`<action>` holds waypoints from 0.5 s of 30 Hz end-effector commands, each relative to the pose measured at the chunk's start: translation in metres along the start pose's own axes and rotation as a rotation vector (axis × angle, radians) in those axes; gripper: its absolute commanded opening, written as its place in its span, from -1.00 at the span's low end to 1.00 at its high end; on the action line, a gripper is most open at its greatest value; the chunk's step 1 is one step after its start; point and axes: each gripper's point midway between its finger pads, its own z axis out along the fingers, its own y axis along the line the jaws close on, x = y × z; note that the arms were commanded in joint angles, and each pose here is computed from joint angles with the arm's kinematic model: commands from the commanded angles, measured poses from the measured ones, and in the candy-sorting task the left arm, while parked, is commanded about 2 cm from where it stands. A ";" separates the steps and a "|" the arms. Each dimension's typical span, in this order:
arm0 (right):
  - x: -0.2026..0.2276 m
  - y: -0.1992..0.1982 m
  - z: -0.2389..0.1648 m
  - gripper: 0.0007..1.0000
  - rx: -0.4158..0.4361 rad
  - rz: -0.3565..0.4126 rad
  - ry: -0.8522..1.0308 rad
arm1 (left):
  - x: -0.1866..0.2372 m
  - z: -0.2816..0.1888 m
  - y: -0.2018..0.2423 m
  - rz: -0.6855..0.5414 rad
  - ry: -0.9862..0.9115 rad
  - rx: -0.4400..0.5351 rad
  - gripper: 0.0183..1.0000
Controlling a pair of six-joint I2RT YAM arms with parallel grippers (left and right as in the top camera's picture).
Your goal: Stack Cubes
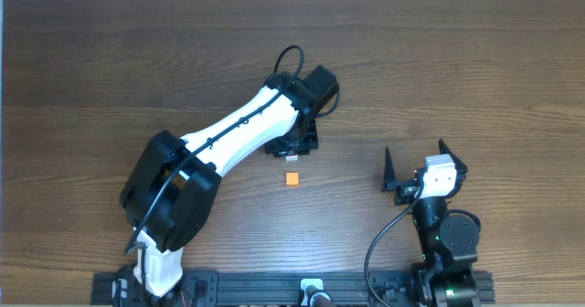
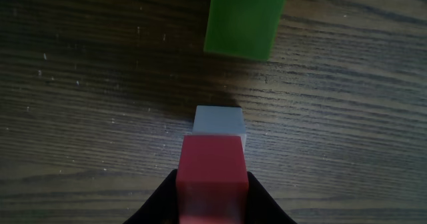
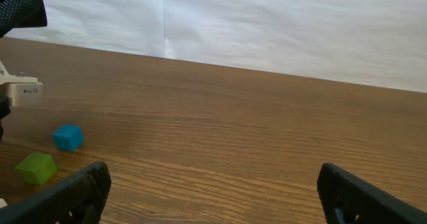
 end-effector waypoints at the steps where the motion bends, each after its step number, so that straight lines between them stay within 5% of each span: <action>1: 0.001 0.001 0.000 0.98 0.000 -0.002 -0.003 | 0.001 0.008 0.003 -0.013 0.012 -0.020 -0.96; 15: 0.001 0.001 0.000 0.98 0.000 -0.002 -0.003 | 0.002 0.008 0.000 -0.012 0.018 -0.009 -0.95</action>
